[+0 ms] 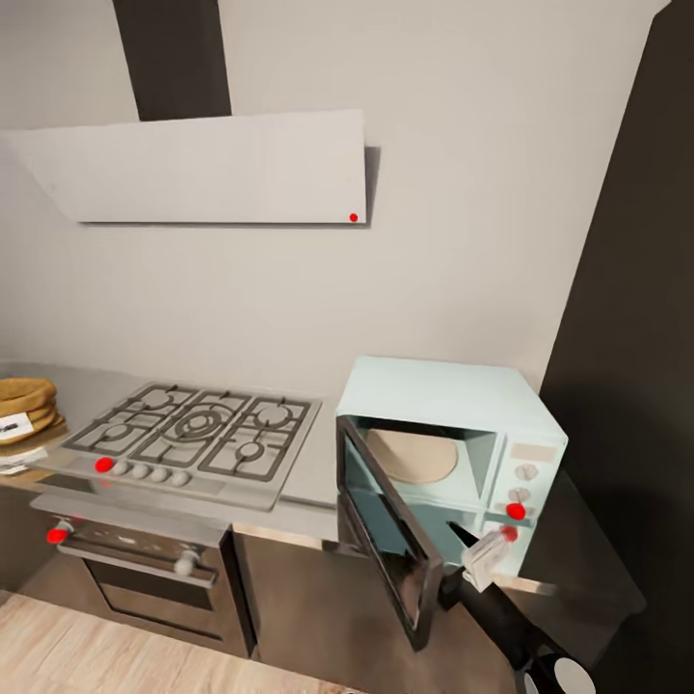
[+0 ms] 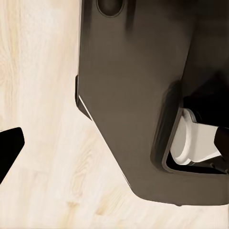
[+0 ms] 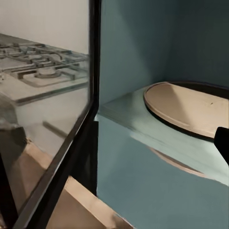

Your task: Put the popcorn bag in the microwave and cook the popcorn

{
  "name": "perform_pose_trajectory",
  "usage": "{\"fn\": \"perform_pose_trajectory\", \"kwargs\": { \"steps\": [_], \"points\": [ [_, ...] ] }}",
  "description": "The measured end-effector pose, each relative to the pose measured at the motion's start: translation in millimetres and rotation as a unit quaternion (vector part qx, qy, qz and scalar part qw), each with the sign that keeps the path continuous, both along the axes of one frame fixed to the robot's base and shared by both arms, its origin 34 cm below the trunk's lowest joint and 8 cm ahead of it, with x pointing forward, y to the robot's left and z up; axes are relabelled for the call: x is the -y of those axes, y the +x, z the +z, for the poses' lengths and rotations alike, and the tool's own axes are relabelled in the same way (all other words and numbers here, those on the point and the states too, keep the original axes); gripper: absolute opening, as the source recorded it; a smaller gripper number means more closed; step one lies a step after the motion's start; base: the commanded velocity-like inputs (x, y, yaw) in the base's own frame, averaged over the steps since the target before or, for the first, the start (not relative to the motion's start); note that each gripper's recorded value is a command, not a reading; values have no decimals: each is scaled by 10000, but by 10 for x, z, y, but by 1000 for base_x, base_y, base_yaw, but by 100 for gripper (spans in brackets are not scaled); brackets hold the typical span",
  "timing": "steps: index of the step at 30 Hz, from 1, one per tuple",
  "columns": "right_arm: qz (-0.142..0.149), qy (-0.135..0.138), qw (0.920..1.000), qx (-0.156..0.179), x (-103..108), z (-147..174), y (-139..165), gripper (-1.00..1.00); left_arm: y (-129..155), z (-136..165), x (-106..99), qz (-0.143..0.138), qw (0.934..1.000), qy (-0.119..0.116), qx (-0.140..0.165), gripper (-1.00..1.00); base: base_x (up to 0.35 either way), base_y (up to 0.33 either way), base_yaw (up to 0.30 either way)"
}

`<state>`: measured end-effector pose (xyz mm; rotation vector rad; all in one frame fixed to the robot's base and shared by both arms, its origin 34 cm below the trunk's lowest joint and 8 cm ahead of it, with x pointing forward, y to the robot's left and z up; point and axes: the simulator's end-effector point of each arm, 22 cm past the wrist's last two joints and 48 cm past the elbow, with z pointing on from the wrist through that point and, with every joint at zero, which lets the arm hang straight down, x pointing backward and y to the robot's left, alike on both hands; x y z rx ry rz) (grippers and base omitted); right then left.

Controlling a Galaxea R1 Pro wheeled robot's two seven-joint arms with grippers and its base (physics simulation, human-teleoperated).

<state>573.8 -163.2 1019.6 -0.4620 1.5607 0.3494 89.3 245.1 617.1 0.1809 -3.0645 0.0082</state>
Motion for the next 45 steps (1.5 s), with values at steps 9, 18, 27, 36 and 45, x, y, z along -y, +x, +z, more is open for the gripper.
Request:
{"fn": "perform_pose_trajectory", "kwargs": {
  "steps": [9,18,27,36,45],
  "points": [
    [-4,-1,10000,15,2,7,-2,100,-1,1,-1,2,10000,1,2,100,-12,0,243],
    [-7,2,10000,45,3,19,-1,100,-1,1,-1,0,10000,0,2,100,0,0,244],
    [-7,0,10000,47,3,19,-1,100,-1,1,2,0,10000,-2,2,100,0,0,245],
    [-10,2,10000,5,5,4,-1,100,0,0,-1,-1,10000,0,2,100,0,0,120],
    [-20,4,10000,1,11,2,2,100,-2,1,1,0,10000,-1,-1,100,0,0,161]
  ]
}}
